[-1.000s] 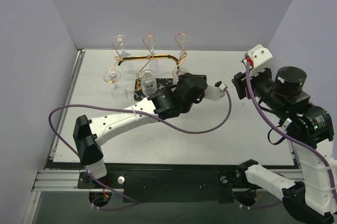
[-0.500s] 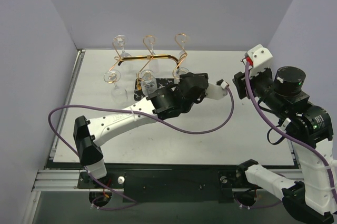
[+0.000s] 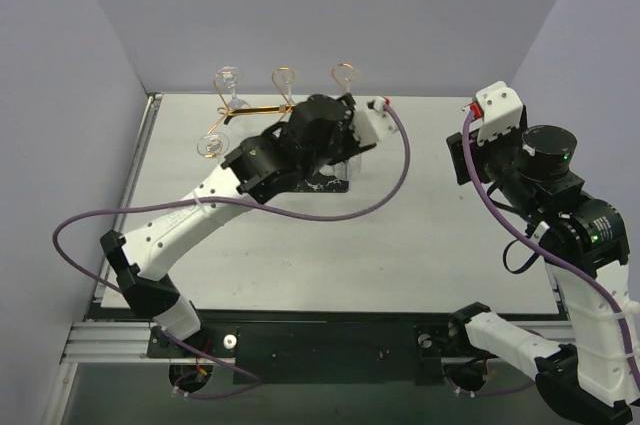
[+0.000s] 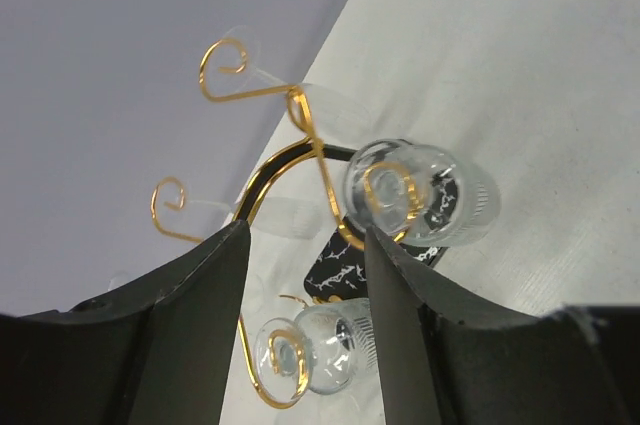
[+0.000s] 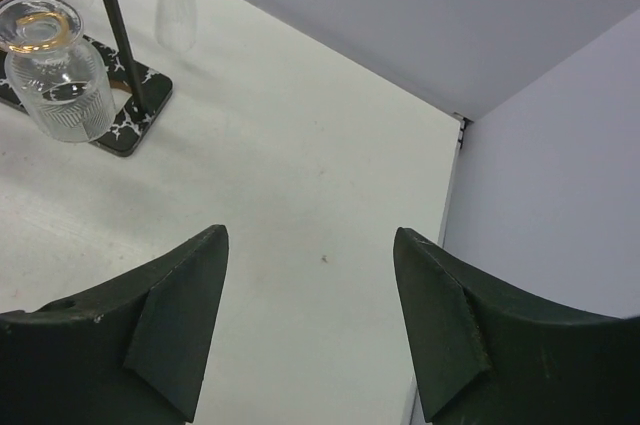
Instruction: Place the wine glass upside down on the wine glass rack
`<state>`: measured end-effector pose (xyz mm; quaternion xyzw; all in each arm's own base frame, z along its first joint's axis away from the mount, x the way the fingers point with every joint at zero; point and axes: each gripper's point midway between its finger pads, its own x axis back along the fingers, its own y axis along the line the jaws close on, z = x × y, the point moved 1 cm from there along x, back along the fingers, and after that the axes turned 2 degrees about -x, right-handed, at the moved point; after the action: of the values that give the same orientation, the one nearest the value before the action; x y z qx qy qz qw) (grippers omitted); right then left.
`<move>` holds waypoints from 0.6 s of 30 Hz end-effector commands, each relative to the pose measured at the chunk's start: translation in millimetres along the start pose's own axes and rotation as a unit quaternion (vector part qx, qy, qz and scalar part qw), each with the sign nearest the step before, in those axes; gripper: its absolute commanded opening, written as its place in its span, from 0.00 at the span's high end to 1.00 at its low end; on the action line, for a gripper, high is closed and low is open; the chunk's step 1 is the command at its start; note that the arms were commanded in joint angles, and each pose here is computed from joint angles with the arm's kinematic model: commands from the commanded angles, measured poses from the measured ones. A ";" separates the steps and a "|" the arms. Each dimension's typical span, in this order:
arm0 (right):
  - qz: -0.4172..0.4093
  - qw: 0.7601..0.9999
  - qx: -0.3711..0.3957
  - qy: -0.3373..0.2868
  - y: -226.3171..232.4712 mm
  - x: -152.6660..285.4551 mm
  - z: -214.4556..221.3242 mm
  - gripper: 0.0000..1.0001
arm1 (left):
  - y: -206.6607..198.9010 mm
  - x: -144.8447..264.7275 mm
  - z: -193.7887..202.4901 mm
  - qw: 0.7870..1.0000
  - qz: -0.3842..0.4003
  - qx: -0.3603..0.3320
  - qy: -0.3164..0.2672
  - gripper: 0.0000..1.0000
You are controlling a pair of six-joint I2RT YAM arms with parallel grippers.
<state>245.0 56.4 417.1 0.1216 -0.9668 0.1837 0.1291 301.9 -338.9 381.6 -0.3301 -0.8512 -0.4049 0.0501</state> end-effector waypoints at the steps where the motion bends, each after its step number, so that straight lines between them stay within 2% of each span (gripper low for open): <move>1: 0.035 0.999 -0.011 -0.007 -12.3 -1.8 -4.8 0.37 | 71.5 36.9 10.5 0.990 -0.026 0.130 -0.038 0.40; 2: 0.038 0.999 -0.012 -0.003 -13.4 -2.3 -2.5 0.36 | 74.9 39.3 11.4 0.987 -0.018 0.152 -0.047 0.40; 3: 0.040 0.999 -0.014 -0.002 -13.5 -2.9 -1.7 0.36 | 96.6 46.6 24.3 0.983 -0.040 0.172 -0.044 0.37; 4: 0.042 0.999 -0.015 0.001 -13.8 -4.3 1.3 0.34 | 110.8 49.9 37.4 0.979 -0.048 0.193 -0.040 0.21; 9: 0.047 0.998 -0.025 0.018 -12.9 -12.5 16.1 0.32 | 157.5 89.9 73.9 0.960 -0.079 0.262 -0.060 0.16; 12: 0.053 0.998 -0.031 0.023 -14.8 -15.1 22.5 0.31 | 187.0 117.6 114.1 0.942 -0.122 0.308 -0.052 0.14; 15: 0.059 0.997 -0.040 0.030 -16.8 -18.2 27.9 0.30 | 199.1 134.4 145.5 0.928 -0.140 0.343 -0.046 0.14; 18: 0.068 0.996 -0.054 0.029 -19.9 -19.5 28.2 0.30 | 222.1 165.9 184.6 0.904 -0.200 0.377 -0.034 0.14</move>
<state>257.3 36.1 380.7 0.0691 -0.9666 0.1726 0.1766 349.4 -44.0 459.2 -0.1224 -0.9839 -0.1062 0.0749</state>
